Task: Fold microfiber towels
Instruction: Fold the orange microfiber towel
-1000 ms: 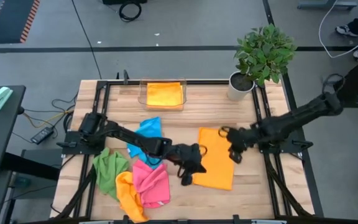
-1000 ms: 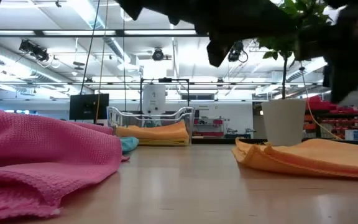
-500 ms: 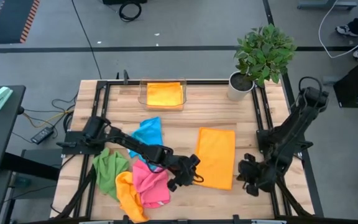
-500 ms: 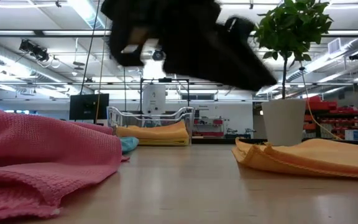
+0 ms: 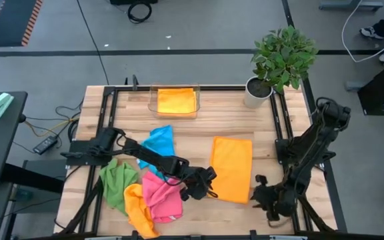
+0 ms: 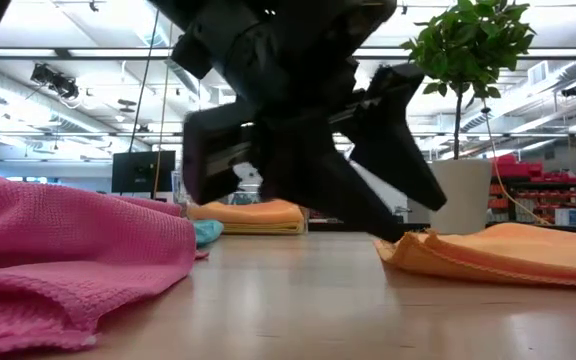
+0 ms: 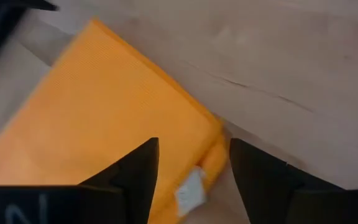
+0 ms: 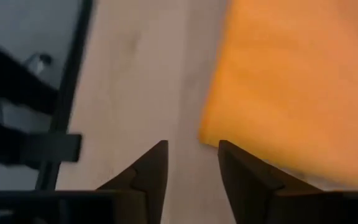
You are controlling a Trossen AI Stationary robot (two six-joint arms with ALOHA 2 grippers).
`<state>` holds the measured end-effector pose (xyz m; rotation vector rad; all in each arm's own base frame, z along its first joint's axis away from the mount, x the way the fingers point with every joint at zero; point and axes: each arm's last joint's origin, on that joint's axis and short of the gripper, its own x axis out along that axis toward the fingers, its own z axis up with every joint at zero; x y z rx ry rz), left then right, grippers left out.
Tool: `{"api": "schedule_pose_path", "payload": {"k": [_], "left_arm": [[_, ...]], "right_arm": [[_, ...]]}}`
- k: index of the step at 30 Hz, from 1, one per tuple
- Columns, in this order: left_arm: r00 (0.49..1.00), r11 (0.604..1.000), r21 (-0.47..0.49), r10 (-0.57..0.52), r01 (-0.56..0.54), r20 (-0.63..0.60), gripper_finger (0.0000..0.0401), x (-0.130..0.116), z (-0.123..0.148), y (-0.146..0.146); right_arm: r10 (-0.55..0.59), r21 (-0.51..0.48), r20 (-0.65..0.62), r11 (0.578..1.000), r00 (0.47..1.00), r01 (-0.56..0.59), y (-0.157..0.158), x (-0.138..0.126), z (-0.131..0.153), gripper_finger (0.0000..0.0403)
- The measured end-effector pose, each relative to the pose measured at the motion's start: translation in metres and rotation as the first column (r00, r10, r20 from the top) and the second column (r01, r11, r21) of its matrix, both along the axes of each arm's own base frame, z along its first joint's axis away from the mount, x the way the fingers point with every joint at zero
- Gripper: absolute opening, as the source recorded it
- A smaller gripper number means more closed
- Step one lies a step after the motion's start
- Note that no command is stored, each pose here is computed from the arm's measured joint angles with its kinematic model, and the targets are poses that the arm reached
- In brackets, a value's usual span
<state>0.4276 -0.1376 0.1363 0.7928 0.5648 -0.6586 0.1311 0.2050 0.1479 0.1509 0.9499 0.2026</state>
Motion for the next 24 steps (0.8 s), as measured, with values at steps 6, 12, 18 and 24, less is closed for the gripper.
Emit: {"api": "schedule_pose_path", "payload": {"k": [6,12,18,24], "left_arm": [[0.998,0.998,-0.002,-0.060,0.060,-0.031,0.0186,-0.001,-0.010,-0.002],[0.997,0.998,-0.011,-0.069,0.068,-0.018,0.0181,0.002,-0.017,-0.004],[0.997,0.998,-0.019,-0.068,0.068,-0.026,0.0181,0.003,-0.022,-0.003],[0.998,0.998,-0.032,-0.054,0.052,-0.041,0.0166,0.003,-0.026,-0.004]], "right_arm": [[0.140,-0.137,0.088,0.982,0.986,-0.127,0.009,0.002,-0.011,0.0179],[0.169,-0.189,0.080,0.970,0.982,-0.152,0.010,0.006,-0.020,0.0184],[0.164,-0.194,0.082,0.970,0.983,-0.146,0.012,0.010,-0.027,0.0184],[0.157,-0.202,0.074,0.969,0.985,-0.139,0.012,0.013,-0.034,0.0184]]}}
